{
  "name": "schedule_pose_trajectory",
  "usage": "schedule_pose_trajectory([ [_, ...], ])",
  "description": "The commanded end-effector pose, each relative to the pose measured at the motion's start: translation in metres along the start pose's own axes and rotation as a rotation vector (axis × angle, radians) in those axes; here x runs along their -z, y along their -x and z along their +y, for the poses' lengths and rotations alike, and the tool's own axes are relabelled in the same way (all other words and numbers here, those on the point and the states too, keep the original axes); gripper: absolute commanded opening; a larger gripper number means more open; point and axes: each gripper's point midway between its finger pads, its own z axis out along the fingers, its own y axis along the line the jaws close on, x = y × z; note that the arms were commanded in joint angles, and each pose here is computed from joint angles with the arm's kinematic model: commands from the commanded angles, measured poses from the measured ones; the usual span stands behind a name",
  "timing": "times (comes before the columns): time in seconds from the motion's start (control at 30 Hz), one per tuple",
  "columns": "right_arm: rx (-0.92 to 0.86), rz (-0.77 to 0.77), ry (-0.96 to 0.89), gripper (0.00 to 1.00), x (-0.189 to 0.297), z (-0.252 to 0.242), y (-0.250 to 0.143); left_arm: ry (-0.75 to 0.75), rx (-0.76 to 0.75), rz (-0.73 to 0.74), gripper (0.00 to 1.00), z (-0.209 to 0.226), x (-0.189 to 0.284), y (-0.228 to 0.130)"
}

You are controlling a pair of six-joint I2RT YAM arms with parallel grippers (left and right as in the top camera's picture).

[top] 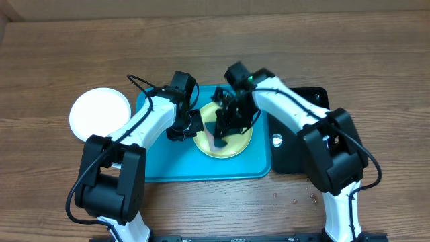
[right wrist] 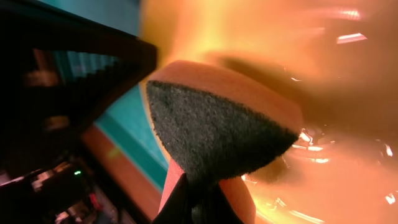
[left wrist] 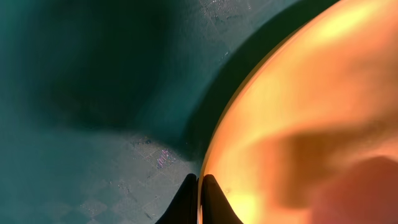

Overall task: Clean dirty plates on tray and stack at the side
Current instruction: 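Scrub the yellow plate with the sponge in the right gripper, then move the sponge back into the black tray with the right gripper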

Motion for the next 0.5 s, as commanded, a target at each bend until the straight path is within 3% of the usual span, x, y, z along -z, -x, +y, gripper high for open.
schedule_pose_trajectory([
  [0.0, 0.072, -0.121, 0.066, 0.04, 0.060, 0.020, 0.028, 0.000, 0.001, 0.017, 0.05, -0.001, -0.005, -0.004],
  [0.23, -0.151, -0.073, -0.184, 0.04, 0.119, -0.046, -0.001, 0.001, 0.001, 0.017, 0.05, -0.001, -0.005, -0.004],
  [0.47, -0.419, 0.010, -0.616, 0.04, 0.155, -0.143, -0.050, 0.001, 0.001, 0.017, 0.05, -0.001, -0.005, -0.004],
])
